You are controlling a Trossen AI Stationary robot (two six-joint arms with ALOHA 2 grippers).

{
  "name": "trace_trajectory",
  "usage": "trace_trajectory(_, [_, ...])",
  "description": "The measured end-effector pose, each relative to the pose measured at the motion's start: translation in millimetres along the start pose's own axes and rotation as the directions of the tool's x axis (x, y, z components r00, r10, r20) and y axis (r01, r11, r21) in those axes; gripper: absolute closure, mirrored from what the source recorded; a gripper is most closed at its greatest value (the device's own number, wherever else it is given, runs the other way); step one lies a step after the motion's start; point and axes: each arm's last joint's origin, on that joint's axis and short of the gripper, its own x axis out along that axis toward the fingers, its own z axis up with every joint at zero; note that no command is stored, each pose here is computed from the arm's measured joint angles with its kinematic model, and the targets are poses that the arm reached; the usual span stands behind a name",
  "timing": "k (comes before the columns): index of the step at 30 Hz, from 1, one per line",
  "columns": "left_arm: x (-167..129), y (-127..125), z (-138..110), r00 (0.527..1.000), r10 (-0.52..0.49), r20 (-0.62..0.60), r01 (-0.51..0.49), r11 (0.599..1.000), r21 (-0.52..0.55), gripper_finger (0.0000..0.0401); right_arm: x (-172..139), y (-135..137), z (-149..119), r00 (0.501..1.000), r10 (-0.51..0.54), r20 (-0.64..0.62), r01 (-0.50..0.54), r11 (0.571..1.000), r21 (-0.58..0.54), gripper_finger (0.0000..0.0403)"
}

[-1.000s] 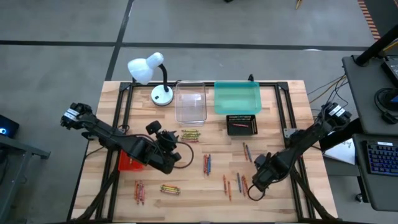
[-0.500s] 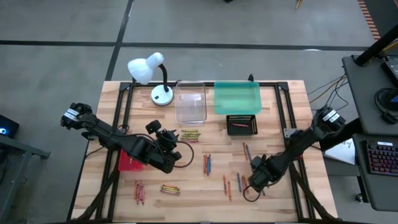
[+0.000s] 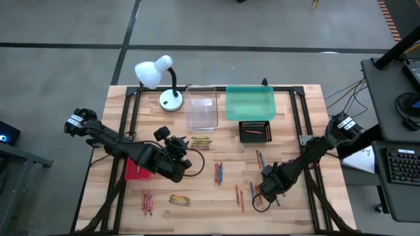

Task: Sort crayons
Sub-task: Put the blue crayon into the blue bin

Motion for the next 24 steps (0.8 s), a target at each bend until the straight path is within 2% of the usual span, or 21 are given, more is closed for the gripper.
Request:
trace_trajectory(2, [0, 0, 0, 1.000, 0.000, 0.000, 0.000, 1.000, 0.000, 0.0326, 0, -1, 1, 1.000, -0.002, 0.001, 0.002, 1.000, -0.012, 0.0386])
trace_trajectory(7, [0, 0, 0, 1.000, 0.000, 0.000, 0.000, 1.000, 0.000, 0.0326, -6, -5, 3, 1.000, -0.004, 0.012, 0.004, 1.000, -0.024, 0.0389])
trace_trajectory(12, [0, 0, 0, 1.000, -0.001, 0.001, 0.001, 1.000, 0.011, 0.0326, -21, -17, 9, 0.995, -0.021, 0.096, 0.022, 1.000, -0.008, 0.0391])
trace_trajectory(17, [0, 0, 0, 1.000, 0.000, -0.001, 0.000, 0.999, 0.036, 0.0326, -51, -24, 18, 0.981, 0.057, 0.185, -0.053, 0.998, -0.027, 0.0391])
trace_trajectory(24, [1, 0, -2, 1.000, 0.002, -0.003, -0.002, 0.996, 0.092, 0.0326, -103, -32, 44, 0.916, 0.207, 0.342, -0.182, 0.978, -0.104, 0.0391])
